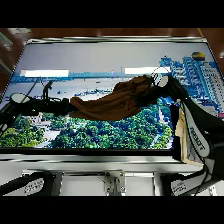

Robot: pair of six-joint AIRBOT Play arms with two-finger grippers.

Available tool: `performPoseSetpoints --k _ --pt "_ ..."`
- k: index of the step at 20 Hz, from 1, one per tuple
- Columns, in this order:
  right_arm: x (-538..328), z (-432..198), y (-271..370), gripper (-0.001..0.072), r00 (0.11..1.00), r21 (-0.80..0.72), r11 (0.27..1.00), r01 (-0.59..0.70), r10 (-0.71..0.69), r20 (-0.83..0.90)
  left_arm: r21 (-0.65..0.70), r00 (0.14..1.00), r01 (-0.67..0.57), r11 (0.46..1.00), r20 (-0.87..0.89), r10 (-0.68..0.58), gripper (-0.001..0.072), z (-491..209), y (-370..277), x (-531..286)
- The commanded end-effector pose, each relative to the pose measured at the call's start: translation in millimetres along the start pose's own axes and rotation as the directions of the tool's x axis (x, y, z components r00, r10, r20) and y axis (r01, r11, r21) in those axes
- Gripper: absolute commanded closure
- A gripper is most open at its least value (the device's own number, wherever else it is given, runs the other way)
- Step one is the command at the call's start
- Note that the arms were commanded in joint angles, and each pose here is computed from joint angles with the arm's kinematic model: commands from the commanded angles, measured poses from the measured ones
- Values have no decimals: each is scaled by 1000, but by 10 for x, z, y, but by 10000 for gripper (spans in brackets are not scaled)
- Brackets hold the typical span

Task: Fold the shirts.

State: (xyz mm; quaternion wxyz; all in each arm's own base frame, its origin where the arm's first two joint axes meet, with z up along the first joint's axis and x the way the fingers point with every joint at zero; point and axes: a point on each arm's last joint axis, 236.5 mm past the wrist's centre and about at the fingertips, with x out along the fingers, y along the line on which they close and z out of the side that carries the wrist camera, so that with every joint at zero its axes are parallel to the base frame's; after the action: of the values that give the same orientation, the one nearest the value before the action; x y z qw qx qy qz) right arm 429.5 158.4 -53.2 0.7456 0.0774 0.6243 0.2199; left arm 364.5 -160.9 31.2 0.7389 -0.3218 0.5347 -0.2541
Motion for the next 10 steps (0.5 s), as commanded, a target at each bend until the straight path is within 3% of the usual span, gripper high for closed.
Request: performPoseSetpoints --k 1,3,5,8,10 --pt "-926 320 295 647 975 -276 956 96 -35 219 224 986 41 974 151 -76 670 445 -815 -589" --pt "-1884 534 578 647 904 -342 912 225 -65 423 405 941 31 914 295 -163 670 668 -1586 -1237" --pt "-2997 579 1019 647 769 -364 868 337 -31 638 553 859 3 833 425 -285 669 637 -2457 -2041" --pt "-4670 229 1669 647 458 -313 808 500 60 887 715 682 -89 693 551 -481 670 174 -3544 -3210" --pt "-5417 -173 1959 647 291 -263 789 554 112 950 735 580 -151 660 607 -543 669 -153 -3894 -3744"
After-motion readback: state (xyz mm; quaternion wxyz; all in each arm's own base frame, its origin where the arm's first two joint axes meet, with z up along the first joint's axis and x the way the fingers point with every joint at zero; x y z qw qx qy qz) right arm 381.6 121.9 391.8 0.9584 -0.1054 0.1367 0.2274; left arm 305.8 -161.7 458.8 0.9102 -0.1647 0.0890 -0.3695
